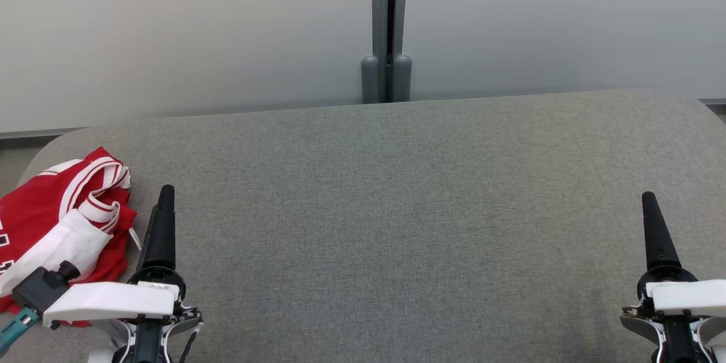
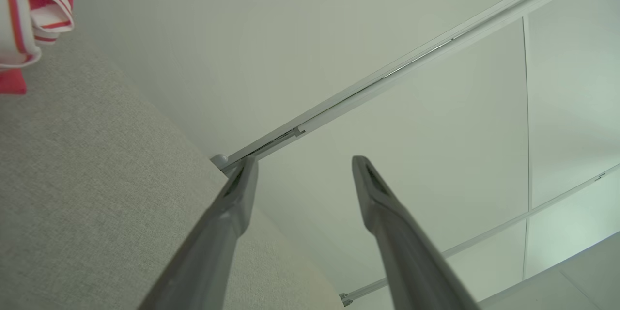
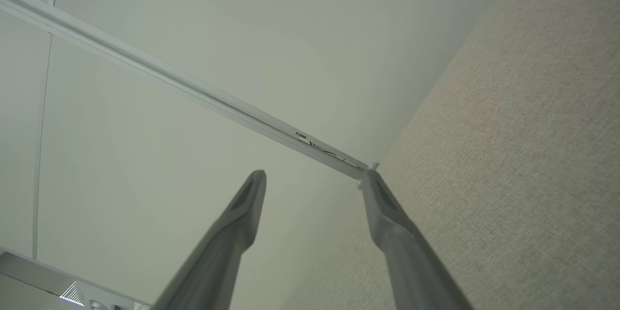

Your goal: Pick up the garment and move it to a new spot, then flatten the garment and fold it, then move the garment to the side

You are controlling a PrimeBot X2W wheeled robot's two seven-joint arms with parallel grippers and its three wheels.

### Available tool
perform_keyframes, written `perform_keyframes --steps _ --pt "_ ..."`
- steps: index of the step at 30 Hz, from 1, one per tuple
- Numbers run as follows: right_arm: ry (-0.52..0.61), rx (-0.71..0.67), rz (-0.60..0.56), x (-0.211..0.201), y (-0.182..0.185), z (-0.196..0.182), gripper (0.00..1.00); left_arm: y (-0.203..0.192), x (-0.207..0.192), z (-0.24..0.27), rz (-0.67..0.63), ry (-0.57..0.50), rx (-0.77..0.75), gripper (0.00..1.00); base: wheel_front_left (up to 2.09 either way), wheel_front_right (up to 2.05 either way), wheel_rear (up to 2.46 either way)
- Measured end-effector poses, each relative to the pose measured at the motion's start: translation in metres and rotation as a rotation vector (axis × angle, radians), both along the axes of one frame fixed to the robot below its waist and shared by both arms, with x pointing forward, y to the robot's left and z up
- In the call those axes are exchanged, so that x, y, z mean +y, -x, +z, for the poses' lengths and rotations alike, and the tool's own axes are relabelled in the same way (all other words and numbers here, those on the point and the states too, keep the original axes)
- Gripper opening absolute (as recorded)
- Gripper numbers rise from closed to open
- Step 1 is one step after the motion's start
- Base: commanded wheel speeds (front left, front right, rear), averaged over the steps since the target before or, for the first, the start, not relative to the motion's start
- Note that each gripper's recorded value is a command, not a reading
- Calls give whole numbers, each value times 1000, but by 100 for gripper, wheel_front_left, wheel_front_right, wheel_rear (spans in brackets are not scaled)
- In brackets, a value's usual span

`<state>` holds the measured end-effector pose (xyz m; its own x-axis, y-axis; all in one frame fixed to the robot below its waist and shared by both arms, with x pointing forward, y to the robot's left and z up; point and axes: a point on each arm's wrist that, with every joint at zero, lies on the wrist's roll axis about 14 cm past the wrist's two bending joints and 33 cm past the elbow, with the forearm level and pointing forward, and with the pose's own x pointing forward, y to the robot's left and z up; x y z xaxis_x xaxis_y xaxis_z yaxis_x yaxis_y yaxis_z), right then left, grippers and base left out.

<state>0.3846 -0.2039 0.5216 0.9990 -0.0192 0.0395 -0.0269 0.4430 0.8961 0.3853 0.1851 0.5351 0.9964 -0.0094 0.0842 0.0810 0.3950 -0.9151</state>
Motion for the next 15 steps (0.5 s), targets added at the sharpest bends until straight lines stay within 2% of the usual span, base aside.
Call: perform_keyframes --steps 15 --pt "320 -19 25 8 3 4 100 7 -1 -1 7 -339 -10 100 0 0 0"
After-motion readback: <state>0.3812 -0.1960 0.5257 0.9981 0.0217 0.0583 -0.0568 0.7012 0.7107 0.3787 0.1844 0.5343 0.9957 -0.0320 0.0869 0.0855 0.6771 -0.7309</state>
